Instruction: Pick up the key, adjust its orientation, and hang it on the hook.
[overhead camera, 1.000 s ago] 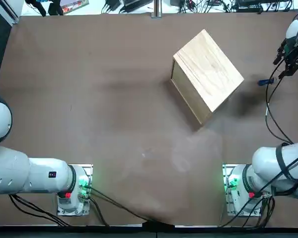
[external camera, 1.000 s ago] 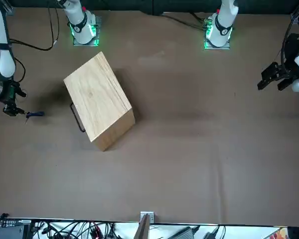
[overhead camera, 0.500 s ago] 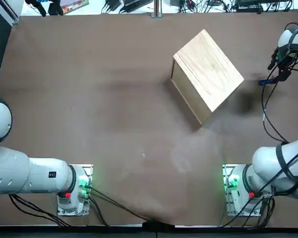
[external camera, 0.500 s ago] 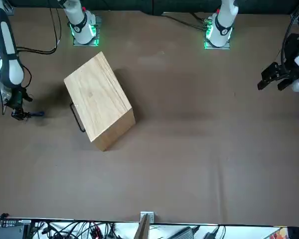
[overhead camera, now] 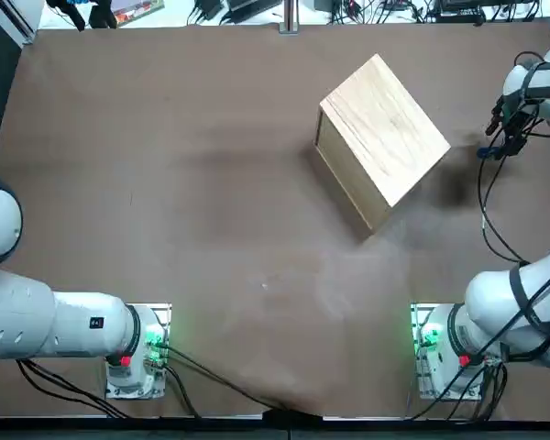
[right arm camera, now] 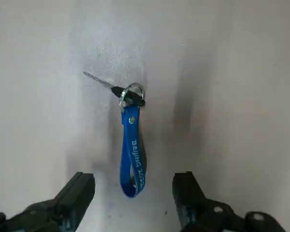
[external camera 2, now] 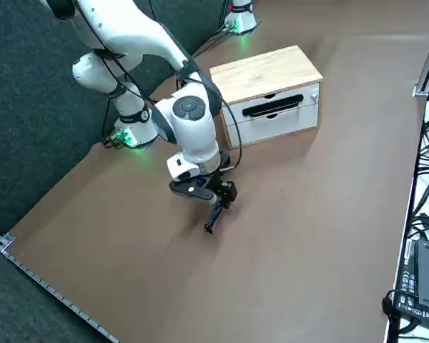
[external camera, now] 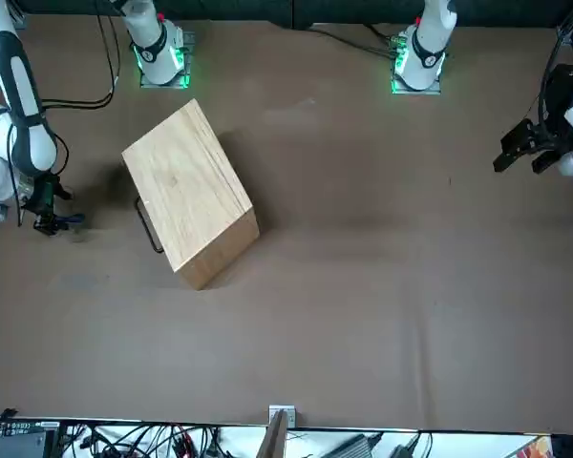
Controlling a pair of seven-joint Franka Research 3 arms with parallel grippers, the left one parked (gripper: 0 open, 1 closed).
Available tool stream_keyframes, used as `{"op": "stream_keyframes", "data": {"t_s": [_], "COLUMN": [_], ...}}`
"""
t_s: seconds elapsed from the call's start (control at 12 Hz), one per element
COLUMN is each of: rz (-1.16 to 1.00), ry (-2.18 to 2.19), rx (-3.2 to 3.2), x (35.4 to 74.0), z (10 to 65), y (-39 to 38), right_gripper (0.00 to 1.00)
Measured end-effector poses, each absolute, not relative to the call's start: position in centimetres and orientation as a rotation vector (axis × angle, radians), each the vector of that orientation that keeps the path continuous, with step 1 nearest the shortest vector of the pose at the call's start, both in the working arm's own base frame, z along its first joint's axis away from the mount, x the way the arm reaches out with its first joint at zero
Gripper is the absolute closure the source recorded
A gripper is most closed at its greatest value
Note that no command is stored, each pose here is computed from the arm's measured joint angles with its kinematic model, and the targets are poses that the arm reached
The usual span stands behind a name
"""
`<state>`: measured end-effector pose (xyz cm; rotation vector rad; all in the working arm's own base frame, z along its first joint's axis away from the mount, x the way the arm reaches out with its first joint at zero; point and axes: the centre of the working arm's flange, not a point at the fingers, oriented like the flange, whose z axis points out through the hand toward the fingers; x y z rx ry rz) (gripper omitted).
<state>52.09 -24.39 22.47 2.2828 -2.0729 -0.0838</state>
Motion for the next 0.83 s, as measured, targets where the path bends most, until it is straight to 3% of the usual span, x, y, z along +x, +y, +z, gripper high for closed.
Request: {"op": "stream_keyframes", "data": {"t_s": [0.83], "rz": [-0.072], "ry": [-2.067], "rx": [2.299], "x": [51.7], "z": [18.9], "y": [-23.7], "right_gripper": [0.01]}}
